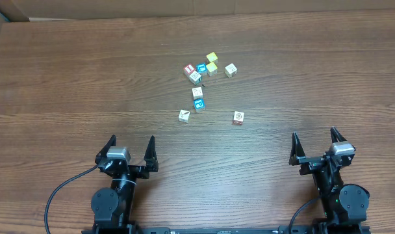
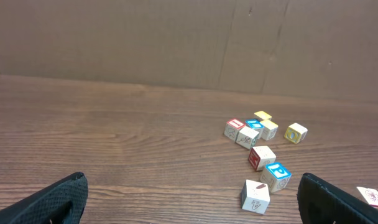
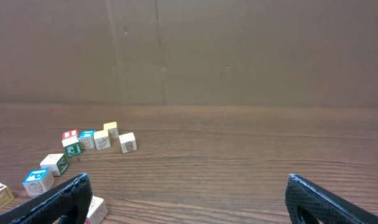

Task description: Flip 3 blocks

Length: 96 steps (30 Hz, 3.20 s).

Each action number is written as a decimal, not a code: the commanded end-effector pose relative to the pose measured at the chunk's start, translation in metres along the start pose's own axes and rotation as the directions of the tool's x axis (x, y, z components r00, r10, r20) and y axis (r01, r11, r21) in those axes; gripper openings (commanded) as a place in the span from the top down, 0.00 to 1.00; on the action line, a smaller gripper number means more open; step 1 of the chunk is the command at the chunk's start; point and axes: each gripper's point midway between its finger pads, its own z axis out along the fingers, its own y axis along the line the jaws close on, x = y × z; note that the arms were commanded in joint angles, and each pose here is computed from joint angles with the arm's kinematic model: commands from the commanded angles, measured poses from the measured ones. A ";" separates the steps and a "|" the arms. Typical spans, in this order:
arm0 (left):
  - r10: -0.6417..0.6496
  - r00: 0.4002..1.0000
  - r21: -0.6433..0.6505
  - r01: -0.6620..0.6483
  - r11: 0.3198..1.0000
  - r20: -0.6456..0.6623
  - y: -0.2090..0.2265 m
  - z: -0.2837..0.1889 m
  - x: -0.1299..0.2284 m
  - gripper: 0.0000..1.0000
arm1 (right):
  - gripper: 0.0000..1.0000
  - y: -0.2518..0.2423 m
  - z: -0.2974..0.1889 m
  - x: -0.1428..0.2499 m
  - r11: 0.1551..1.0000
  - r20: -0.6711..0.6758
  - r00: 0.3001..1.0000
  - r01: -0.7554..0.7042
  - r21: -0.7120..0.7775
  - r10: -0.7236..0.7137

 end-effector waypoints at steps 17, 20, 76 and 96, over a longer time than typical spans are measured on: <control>0.016 1.000 0.006 -0.016 1.000 0.001 -0.001 0.000 0.001 0.00 | 0.00 0.000 0.000 0.001 1.000 0.005 1.000 0.004 -0.003 -0.004; 0.016 1.000 0.006 -0.016 1.000 0.001 -0.001 0.000 0.001 0.00 | 0.00 0.000 0.000 0.002 1.000 0.004 1.000 0.003 -0.004 -0.003; 0.016 1.000 0.006 -0.016 1.000 0.001 -0.001 0.000 0.001 0.00 | 0.00 0.028 0.034 -0.199 0.982 -0.646 0.748 -0.189 0.009 0.150; 0.016 1.000 0.006 -0.016 1.000 0.001 -0.001 0.000 0.001 0.00 | 0.75 0.111 0.135 -0.016 0.929 -0.948 0.169 -0.304 0.210 0.270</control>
